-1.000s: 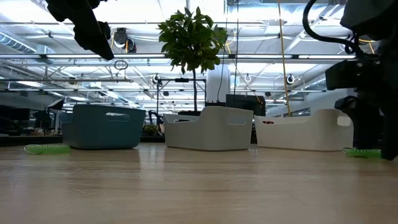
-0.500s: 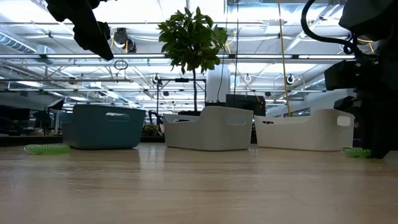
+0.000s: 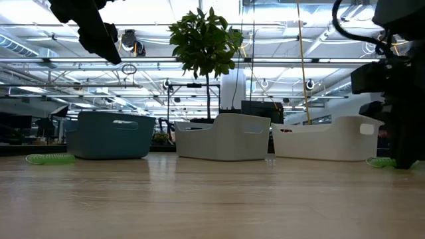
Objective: Sort spring keychains
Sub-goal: Put the top right green spring keychain into the blue bin
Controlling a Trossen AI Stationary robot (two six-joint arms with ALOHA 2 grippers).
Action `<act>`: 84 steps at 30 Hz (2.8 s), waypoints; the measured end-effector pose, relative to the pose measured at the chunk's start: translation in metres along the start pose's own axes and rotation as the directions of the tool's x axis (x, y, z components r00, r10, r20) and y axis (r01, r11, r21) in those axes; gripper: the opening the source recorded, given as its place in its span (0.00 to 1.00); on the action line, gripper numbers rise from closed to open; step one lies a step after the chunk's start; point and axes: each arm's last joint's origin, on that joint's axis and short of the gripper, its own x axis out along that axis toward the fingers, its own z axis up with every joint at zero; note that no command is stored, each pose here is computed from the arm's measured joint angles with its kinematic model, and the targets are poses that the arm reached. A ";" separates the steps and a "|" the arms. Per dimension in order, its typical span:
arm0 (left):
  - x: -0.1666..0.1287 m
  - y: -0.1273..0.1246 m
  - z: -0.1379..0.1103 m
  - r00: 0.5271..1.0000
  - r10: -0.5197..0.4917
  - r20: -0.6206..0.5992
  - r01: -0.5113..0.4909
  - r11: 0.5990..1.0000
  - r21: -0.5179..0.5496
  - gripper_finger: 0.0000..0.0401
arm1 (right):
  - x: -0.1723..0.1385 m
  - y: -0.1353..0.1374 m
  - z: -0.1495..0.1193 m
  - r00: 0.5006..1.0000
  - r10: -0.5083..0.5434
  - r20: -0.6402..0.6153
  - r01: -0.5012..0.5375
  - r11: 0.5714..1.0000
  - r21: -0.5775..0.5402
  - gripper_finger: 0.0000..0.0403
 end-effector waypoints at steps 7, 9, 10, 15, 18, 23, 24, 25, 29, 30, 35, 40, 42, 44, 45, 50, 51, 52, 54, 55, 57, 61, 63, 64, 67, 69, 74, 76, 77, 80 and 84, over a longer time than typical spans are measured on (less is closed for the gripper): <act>0.000 0.000 0.000 1.000 0.000 0.002 0.000 1.000 0.006 0.73 | -0.017 0.016 0.005 0.991 0.046 0.122 -0.040 0.998 -0.051 0.00; 0.000 0.000 0.001 1.000 0.000 0.006 0.000 1.000 0.010 0.73 | -0.021 0.022 0.008 0.981 0.080 0.177 -0.067 0.995 -0.078 0.00; 0.000 0.000 0.001 1.000 0.000 0.009 0.000 1.000 0.019 0.73 | -0.024 0.026 0.011 0.972 0.109 0.209 -0.091 0.991 -0.094 0.00; 0.000 -0.001 0.004 0.999 -0.013 0.048 0.010 0.998 0.068 0.73 | -0.035 0.039 0.022 0.906 0.235 0.353 -0.171 0.964 -0.203 0.00; 0.000 -0.004 0.009 0.995 -0.035 0.097 0.025 0.995 0.096 0.73 | -0.042 0.045 0.030 0.846 0.299 0.442 -0.191 0.943 -0.271 0.00; -0.002 -0.008 0.018 0.980 -0.074 0.184 0.047 0.988 0.146 0.73 | -0.053 0.052 0.042 0.738 0.376 0.561 -0.156 0.903 -0.400 0.00; -0.002 -0.008 0.019 0.977 -0.081 0.199 0.050 0.987 0.155 0.73 | -0.055 0.054 0.044 0.714 0.388 0.582 -0.140 0.895 -0.424 0.00; -0.003 -0.009 0.020 0.973 -0.087 0.213 0.052 0.985 0.165 0.73 | -0.057 0.055 0.046 0.689 0.398 0.605 -0.122 0.887 -0.445 0.00; -0.004 -0.011 0.026 0.955 -0.112 0.275 0.055 0.977 0.207 0.73 | -0.069 0.058 0.056 0.567 0.436 0.699 -0.026 0.857 -0.514 0.00; -0.005 -0.012 0.028 0.948 -0.115 0.295 0.050 0.975 0.218 0.73 | -0.072 0.058 0.059 0.537 0.442 0.719 0.001 0.852 -0.524 0.00; -0.009 -0.014 0.038 0.905 -0.106 0.413 -0.016 0.959 0.282 0.73 | -0.085 0.052 0.072 0.395 0.435 0.809 0.109 0.852 -0.511 0.00; -0.015 -0.018 0.049 0.839 -0.122 0.530 -0.091 0.929 0.358 0.73 | -0.092 0.041 0.085 0.286 0.493 0.822 0.128 0.830 -0.543 0.00; -0.018 -0.019 0.053 0.810 -0.137 0.570 -0.113 0.918 0.381 0.73 | -0.096 0.036 0.090 0.230 0.532 0.815 0.122 0.815 -0.566 0.00; -0.021 -0.021 0.056 0.784 -0.154 0.601 -0.126 0.909 0.398 0.73 | -0.098 0.029 0.095 0.195 0.547 0.814 0.126 0.809 -0.574 0.00; -0.022 -0.021 0.058 0.773 -0.171 0.611 -0.126 0.903 0.411 0.73 | -0.099 0.025 0.098 0.184 0.553 0.813 0.128 0.807 -0.577 0.00; -0.026 -0.021 0.064 0.725 -0.247 0.642 -0.101 0.885 0.455 0.73 | -0.105 0.015 0.118 0.145 0.599 0.788 0.122 0.779 -0.615 0.00; -0.027 -0.020 0.065 0.718 -0.245 0.652 -0.105 0.887 0.450 0.73 | -0.104 0.015 0.122 0.149 0.606 0.781 0.121 0.773 -0.623 0.00; -0.027 -0.018 0.067 0.712 -0.242 0.659 -0.110 0.889 0.445 0.73 | -0.104 0.015 0.127 0.157 0.616 0.772 0.118 0.764 -0.634 0.00; -0.027 -0.015 0.069 0.706 -0.230 0.670 -0.125 0.890 0.438 0.73 | -0.104 0.016 0.140 0.158 0.629 0.761 0.122 0.752 -0.647 0.00; -0.028 -0.014 0.070 0.702 -0.226 0.675 -0.131 0.891 0.435 0.73 | -0.105 0.017 0.146 0.166 0.637 0.753 0.124 0.744 -0.656 0.00; -0.029 -0.013 0.071 0.689 -0.239 0.684 -0.132 0.887 0.443 0.73 | -0.105 0.019 0.157 0.191 0.638 0.746 0.136 0.735 -0.664 0.00; -0.029 -0.014 0.075 0.661 -0.293 0.691 -0.104 0.876 0.471 0.73 | -0.105 0.021 0.181 0.222 0.635 0.740 0.159 0.725 -0.670 0.00; -0.028 -0.014 0.074 0.667 -0.295 0.684 -0.101 0.874 0.476 0.73 | -0.107 0.021 0.194 0.222 0.643 0.733 0.175 0.713 -0.679 0.00; -0.028 -0.014 0.074 0.667 -0.295 0.684 -0.102 0.874 0.476 0.73 | -0.108 0.021 0.199 0.227 0.652 0.724 0.174 0.704 -0.689 0.00; -0.028 -0.014 0.074 0.668 -0.298 0.682 -0.099 0.872 0.479 0.73 | -0.108 0.021 0.215 0.266 0.641 0.720 0.179 0.701 -0.690 0.00; -0.028 -0.016 0.073 0.670 -0.304 0.677 -0.094 0.870 0.484 0.73 | -0.108 0.021 0.221 0.290 0.635 0.716 0.178 0.700 -0.692 0.00; -0.029 -0.023 0.070 0.665 -0.352 0.659 -0.078 0.845 0.529 0.73 | -0.112 0.017 0.227 0.280 0.625 0.729 0.211 0.701 -0.682 0.00; -0.029 -0.023 0.070 0.665 -0.356 0.657 -0.076 0.842 0.534 0.73 | -0.114 0.015 0.228 0.264 0.621 0.738 0.220 0.706 -0.673 0.00; -0.028 -0.023 0.070 0.665 -0.353 0.658 -0.078 0.843 0.532 0.73 | -0.114 0.014 0.229 0.259 0.618 0.742 0.222 0.710 -0.668 0.00; -0.025 -0.023 0.072 0.660 -0.329 0.675 -0.099 0.853 0.513 0.73 | -0.114 0.012 0.230 0.258 0.613 0.747 0.222 0.714 -0.664 0.00; -0.022 -0.025 0.075 0.637 -0.314 0.704 -0.115 0.864 0.490 0.73 | -0.114 0.012 0.230 0.262 0.614 0.745 0.219 0.714 -0.665 0.00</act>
